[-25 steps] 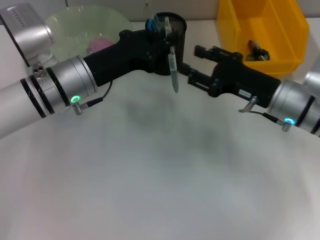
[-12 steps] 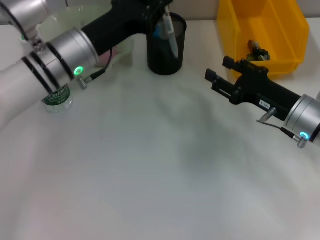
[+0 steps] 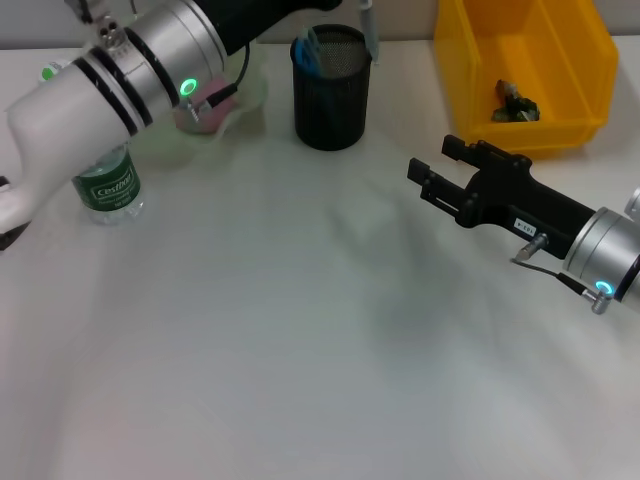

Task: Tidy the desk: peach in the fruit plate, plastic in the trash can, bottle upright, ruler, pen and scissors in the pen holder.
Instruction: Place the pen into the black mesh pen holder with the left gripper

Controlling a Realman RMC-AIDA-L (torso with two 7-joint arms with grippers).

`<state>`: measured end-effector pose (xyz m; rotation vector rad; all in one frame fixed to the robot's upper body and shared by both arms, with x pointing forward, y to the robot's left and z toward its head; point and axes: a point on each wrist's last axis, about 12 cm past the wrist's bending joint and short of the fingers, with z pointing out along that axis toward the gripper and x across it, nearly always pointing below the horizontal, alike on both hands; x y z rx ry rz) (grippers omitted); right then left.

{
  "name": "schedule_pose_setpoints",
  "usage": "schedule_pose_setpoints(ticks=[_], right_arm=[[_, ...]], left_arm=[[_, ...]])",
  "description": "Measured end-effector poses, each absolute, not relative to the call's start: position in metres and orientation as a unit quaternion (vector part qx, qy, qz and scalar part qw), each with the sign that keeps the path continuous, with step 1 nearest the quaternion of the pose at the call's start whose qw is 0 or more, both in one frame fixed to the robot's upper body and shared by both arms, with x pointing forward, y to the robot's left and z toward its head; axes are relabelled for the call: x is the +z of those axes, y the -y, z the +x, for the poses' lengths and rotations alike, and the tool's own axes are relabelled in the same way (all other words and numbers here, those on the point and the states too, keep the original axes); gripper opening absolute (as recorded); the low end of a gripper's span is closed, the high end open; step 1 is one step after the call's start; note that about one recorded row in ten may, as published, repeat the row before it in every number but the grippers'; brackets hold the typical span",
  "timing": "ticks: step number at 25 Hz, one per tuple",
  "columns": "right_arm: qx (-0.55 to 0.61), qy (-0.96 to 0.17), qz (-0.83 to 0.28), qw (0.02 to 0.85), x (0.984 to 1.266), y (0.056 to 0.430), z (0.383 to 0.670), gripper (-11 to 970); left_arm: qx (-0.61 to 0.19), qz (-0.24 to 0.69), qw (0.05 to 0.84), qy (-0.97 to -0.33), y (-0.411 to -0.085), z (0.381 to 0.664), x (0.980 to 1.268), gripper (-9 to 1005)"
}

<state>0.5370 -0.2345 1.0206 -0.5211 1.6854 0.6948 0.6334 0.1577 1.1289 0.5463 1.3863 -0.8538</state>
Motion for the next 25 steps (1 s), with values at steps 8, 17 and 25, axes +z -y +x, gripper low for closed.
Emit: schedule_pose_setpoints(ticks=[8, 17, 25], right_arm=[[0.301, -0.724, -0.223, 0.58, 1.02, 0.233, 0.536, 629], [0.296, -0.725, -0.23, 0.578, 1.019, 0.232, 0.536, 632], [0.266, -0.714, -0.258, 0.594, 1.017, 0.235, 0.534, 635]], left_arm=[[-0.319, 0.238, 0.663, -0.635, -0.152, 0.651, 1.131, 151], [-0.288, 0.243, 0.656, -0.654, -0.148, 0.659, 1.13, 151], [-0.281, 0.246, 0.653, -0.659, -0.148, 0.659, 1.128, 149]])
